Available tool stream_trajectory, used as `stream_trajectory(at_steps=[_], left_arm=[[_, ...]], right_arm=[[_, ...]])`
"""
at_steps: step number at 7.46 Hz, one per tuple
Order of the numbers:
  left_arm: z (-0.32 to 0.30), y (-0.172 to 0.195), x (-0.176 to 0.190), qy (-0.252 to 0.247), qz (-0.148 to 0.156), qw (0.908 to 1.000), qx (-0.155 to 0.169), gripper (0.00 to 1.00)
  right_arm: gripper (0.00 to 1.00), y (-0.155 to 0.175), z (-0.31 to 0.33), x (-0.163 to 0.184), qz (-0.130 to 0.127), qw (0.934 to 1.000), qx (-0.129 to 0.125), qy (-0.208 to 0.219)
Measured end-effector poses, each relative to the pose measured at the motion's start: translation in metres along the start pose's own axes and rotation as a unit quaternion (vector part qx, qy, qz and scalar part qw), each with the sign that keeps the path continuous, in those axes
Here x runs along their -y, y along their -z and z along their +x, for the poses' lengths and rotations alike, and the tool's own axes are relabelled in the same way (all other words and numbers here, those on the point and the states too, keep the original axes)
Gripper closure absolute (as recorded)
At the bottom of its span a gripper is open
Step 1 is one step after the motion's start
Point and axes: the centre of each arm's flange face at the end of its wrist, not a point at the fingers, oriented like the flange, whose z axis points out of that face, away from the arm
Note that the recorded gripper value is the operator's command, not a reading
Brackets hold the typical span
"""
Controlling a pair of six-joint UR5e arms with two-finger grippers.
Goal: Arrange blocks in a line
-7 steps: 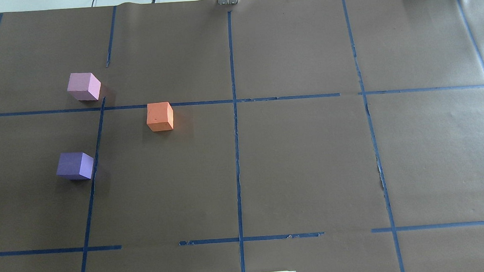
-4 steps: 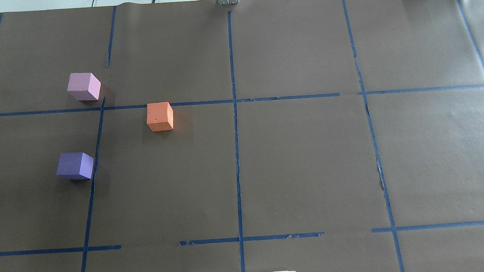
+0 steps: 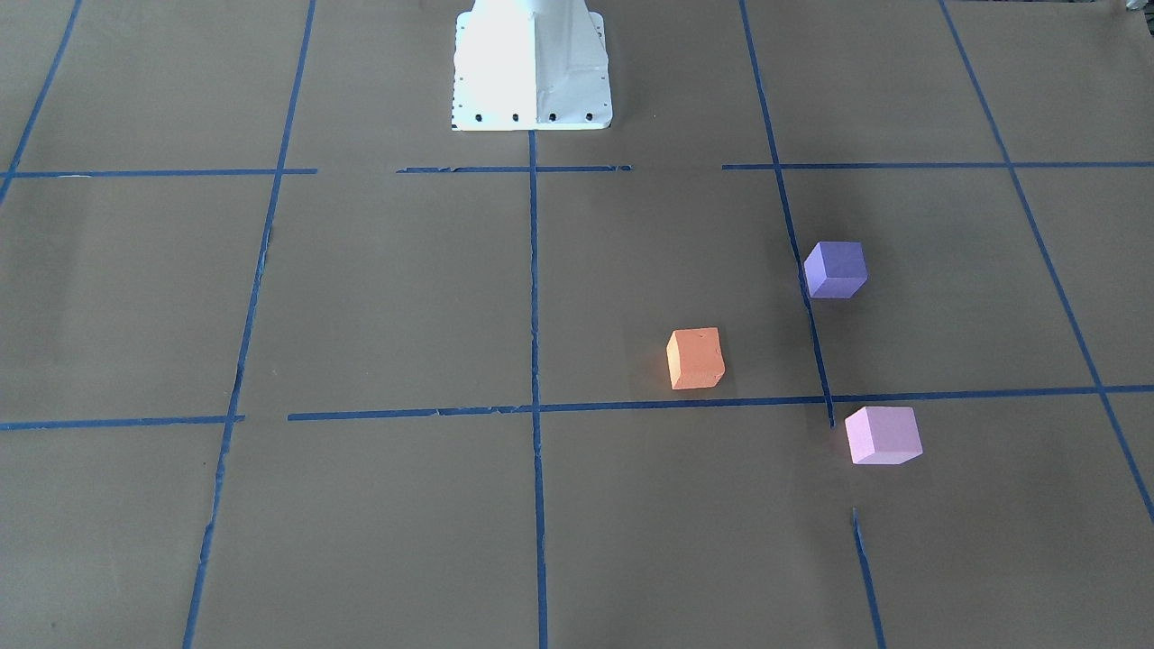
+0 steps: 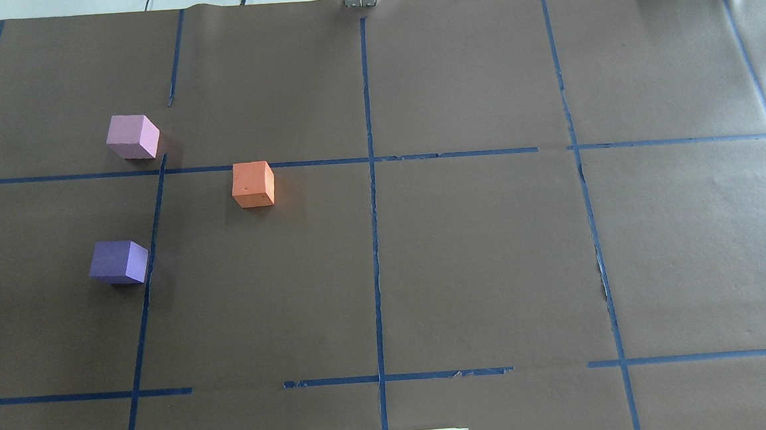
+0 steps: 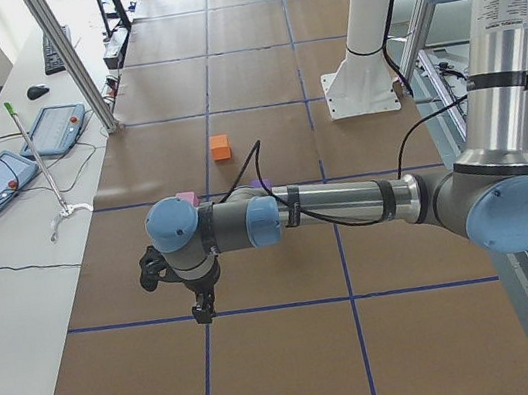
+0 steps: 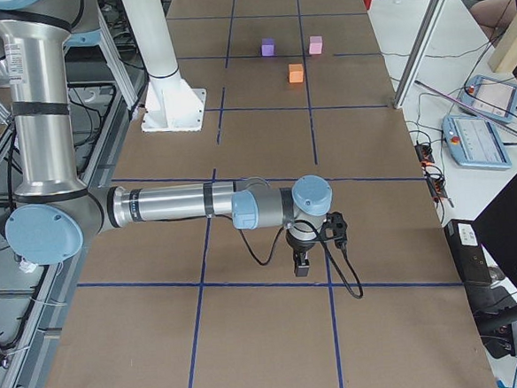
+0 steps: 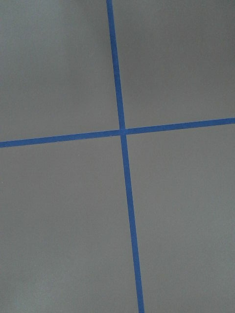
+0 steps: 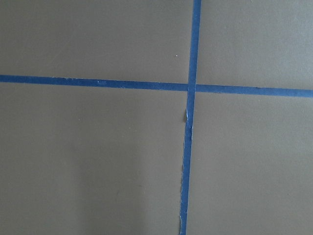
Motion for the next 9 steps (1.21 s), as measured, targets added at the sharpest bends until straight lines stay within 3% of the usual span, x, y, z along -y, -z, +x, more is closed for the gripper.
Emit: stream_trajectory(at_steps=[4,7,9], left_arm=[[0.075,0.017,0.028,0.002,0.034,0.9993,0.017,0.00],[0.231,0.010,0.070,0.003,0.050,0.9986,-0.015,0.00],[0.353,-0.010,0.096,0.006,0.043,0.9981,-0.043,0.00]], right_arm=[[0.00,0.000,0.000,0.000,0.000,1.0000,0.000,0.000],[0.00,0.000,0.000,0.000,0.000,1.0000,0.000,0.000],[0.00,0.000,0.000,0.000,0.000,1.0000,0.000,0.000]])
